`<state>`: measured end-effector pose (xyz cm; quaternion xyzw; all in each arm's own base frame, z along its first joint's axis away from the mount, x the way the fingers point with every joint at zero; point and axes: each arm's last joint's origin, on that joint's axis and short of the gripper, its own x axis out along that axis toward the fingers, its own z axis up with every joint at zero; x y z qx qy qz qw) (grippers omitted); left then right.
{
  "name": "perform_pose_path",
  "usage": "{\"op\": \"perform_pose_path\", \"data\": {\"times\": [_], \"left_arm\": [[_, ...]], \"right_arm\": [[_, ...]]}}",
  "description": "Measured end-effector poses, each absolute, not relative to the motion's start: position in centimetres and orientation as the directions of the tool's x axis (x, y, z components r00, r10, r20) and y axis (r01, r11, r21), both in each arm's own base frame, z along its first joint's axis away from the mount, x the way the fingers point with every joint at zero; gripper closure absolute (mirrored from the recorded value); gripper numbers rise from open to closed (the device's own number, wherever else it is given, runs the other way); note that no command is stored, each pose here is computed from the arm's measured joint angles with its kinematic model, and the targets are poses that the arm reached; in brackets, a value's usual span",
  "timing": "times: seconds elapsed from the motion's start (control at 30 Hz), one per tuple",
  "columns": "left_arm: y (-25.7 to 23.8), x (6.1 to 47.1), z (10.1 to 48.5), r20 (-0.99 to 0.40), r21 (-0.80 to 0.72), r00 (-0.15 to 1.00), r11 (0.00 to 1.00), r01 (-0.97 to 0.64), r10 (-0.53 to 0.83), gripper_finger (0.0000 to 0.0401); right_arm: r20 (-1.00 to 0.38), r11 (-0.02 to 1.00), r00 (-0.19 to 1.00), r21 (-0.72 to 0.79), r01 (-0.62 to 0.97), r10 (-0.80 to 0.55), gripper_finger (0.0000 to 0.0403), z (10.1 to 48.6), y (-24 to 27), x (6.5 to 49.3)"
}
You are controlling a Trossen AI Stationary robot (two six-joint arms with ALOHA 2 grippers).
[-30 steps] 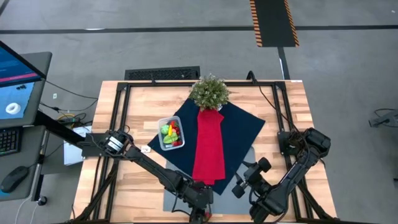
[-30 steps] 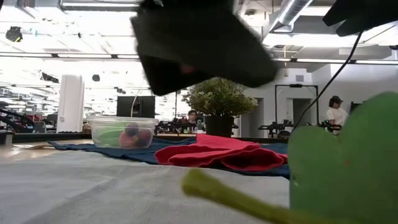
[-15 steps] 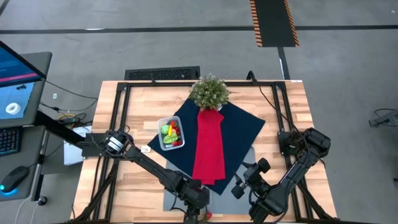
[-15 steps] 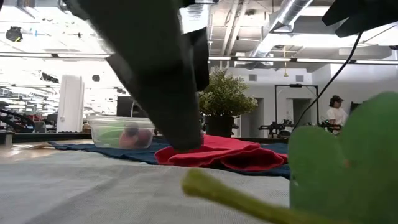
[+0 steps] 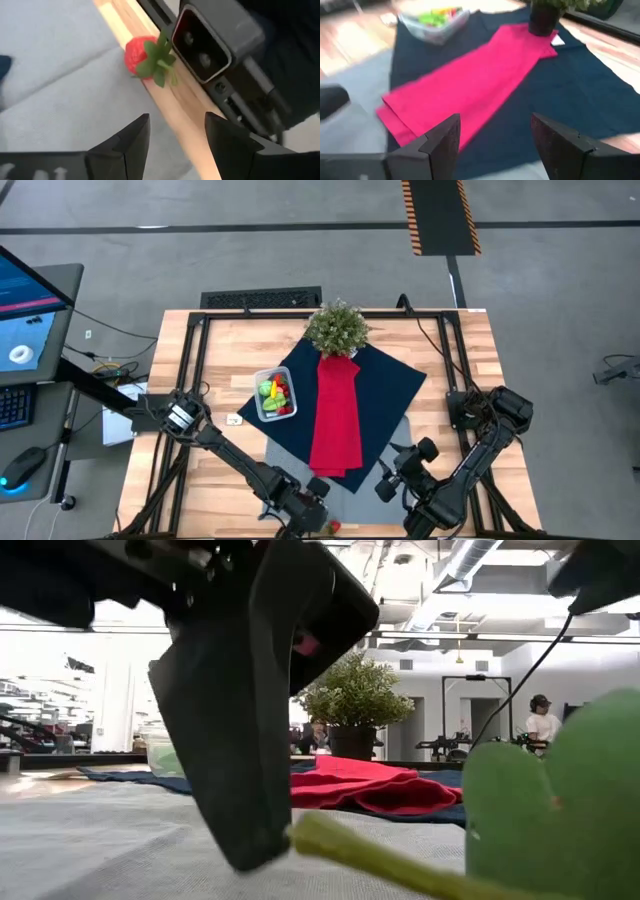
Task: Pick and placing Produce into tupperware
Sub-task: Put the red strawberry into the transparent bin
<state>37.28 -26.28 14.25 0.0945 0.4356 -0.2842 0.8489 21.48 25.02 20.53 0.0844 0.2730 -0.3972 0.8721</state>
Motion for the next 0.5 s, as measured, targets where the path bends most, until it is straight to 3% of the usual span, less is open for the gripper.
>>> {"op": "perform_pose_path", "data": {"times": [0.2, 0.5], "left_arm": [[-26.8, 37.0, 14.2, -0.781, 0.004, 0.468, 0.746, 0.666, -0.414, 0.0220], [-27.0, 37.2, 15.4, -0.735, 0.093, 0.502, 0.665, 0.741, -0.455, 0.0221]], "right_arm": [[-0.636, 0.664, 0.492, -0.043, 0.746, -0.594, 0.0138, 20.1, 25.2, 22.4], [-0.659, 0.592, 0.571, 0.230, 0.773, -0.489, 0.0138, 19.8, 25.4, 25.6]]}}
